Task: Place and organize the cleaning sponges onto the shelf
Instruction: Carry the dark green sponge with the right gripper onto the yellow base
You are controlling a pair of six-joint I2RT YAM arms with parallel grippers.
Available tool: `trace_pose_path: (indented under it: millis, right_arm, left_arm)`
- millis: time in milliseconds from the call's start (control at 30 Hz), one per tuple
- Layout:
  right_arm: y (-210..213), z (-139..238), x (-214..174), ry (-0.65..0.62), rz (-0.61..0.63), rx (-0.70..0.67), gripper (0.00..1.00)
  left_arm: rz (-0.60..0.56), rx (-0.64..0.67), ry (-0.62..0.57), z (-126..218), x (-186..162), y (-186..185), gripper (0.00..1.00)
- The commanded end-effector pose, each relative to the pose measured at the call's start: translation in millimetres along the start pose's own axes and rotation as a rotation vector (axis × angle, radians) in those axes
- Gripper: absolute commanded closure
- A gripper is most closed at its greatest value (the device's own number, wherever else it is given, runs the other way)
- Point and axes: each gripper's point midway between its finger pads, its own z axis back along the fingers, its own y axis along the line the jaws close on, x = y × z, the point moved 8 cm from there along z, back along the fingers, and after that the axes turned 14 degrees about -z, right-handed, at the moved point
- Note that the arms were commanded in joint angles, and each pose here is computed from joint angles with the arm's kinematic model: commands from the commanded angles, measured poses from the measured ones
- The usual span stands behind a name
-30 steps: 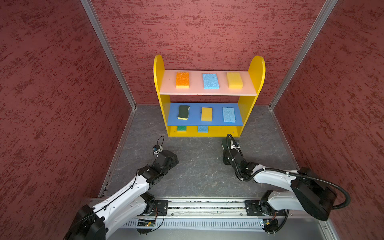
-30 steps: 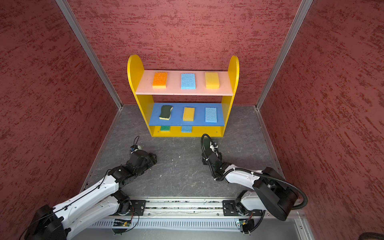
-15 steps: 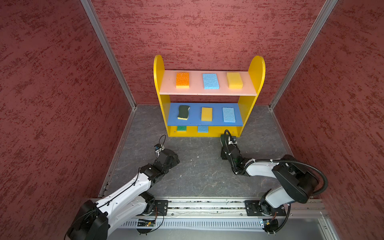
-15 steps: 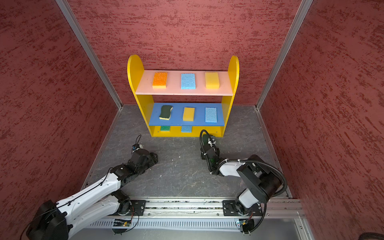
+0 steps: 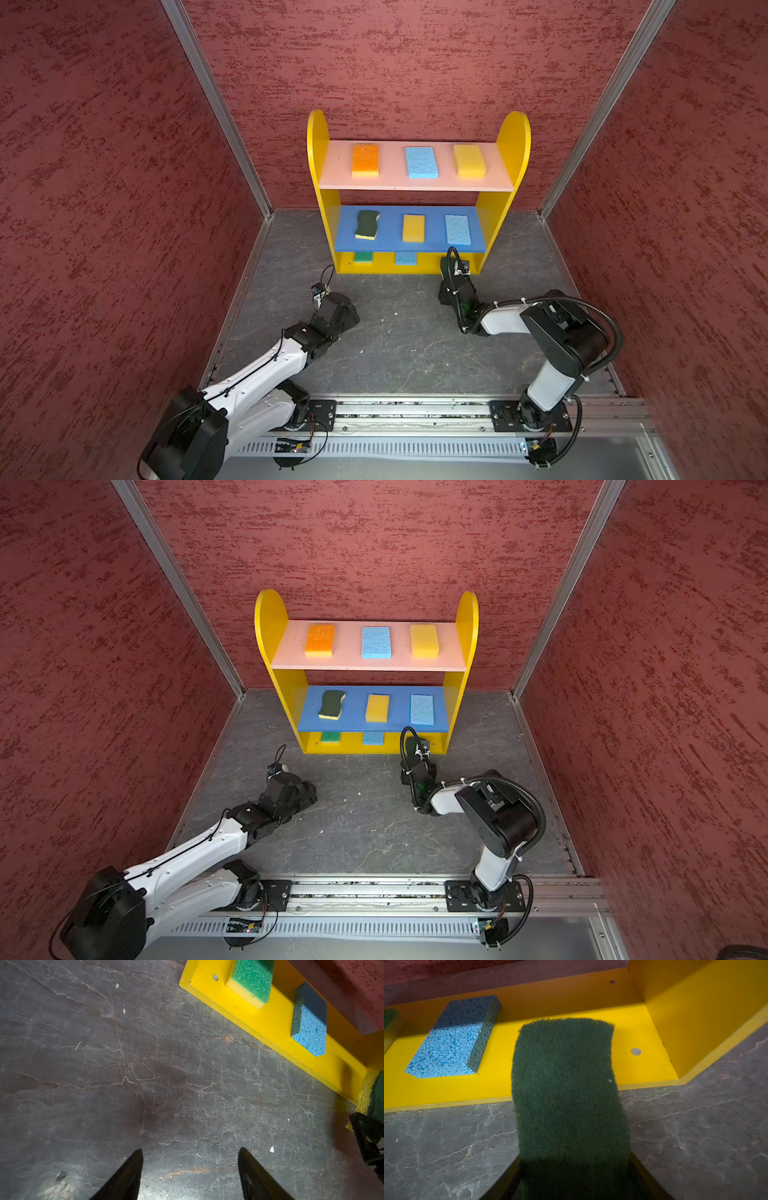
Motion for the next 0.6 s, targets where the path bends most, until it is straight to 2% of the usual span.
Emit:
trace_pose_path:
  millis: [0, 567]
  right_arm:
    - [11, -7, 13, -0.051, 0.012, 0.052, 0.35]
    - [4, -26, 23, -0.136, 0.046, 0.011, 0.35]
  left_arm:
    - [-0.005, -0.018, -0.032, 0, 9, -5, 0.27]
    - [-0.028, 0.001, 0.003, -18, 11, -13, 0.27]
